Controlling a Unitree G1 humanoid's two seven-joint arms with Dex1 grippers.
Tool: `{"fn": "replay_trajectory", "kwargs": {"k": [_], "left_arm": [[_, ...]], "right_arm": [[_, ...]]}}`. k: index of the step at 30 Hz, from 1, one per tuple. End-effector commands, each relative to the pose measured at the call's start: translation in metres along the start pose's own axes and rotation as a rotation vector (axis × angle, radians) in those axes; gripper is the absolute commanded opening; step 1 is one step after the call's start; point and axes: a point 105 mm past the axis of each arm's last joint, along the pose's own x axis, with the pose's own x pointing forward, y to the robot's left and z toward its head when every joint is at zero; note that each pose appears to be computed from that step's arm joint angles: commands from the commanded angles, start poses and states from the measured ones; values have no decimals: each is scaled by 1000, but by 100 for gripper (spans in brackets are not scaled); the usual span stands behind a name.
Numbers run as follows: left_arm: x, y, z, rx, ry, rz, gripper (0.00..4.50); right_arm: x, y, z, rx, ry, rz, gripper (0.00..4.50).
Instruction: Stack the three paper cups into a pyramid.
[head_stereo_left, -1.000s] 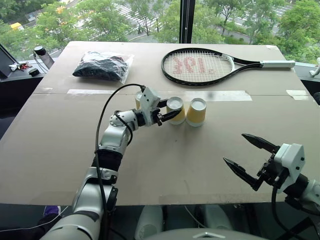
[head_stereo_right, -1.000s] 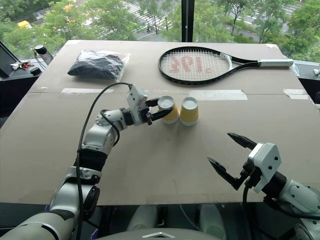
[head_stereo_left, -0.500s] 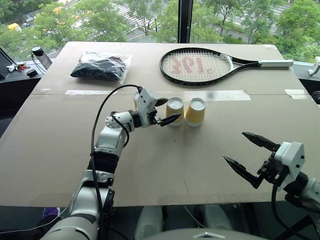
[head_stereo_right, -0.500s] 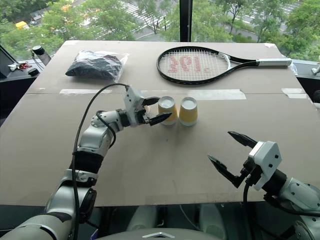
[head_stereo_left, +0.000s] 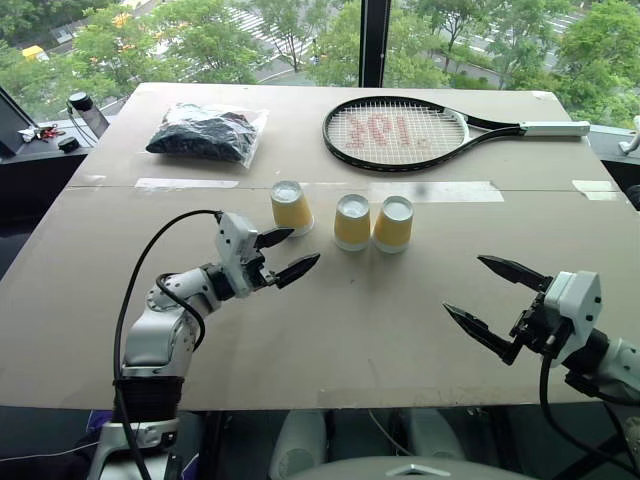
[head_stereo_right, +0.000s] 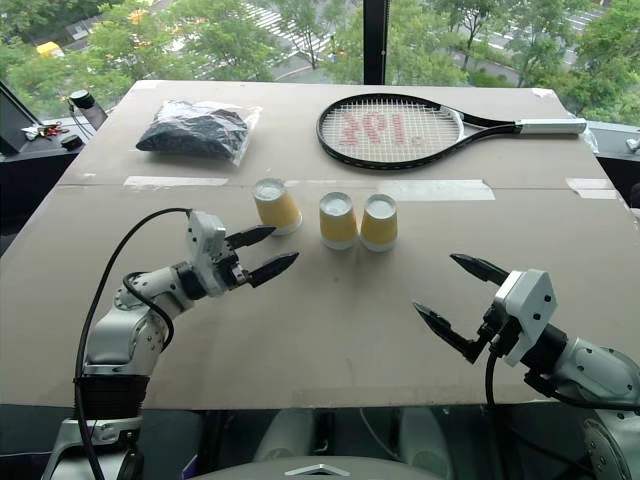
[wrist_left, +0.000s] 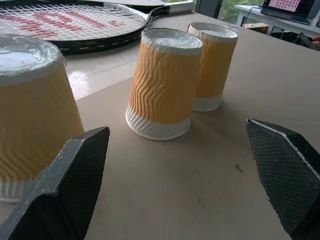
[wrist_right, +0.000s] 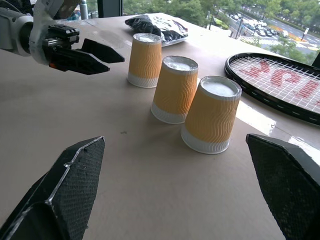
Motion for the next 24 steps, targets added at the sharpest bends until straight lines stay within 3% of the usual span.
{"fn": "replay_trajectory", "kwargs": {"k": [1,10,24], "left_arm": [[-4,27,20,52,-40,124,446],[13,45,44,129,-33,101,446],[44,48,44,166,1,67,446]], "right_arm": [[2,2,10,-21,-40,31,450],[0,9,25,-41,-105,50,450],[-5,16,32,-47,-130,32,450]]}}
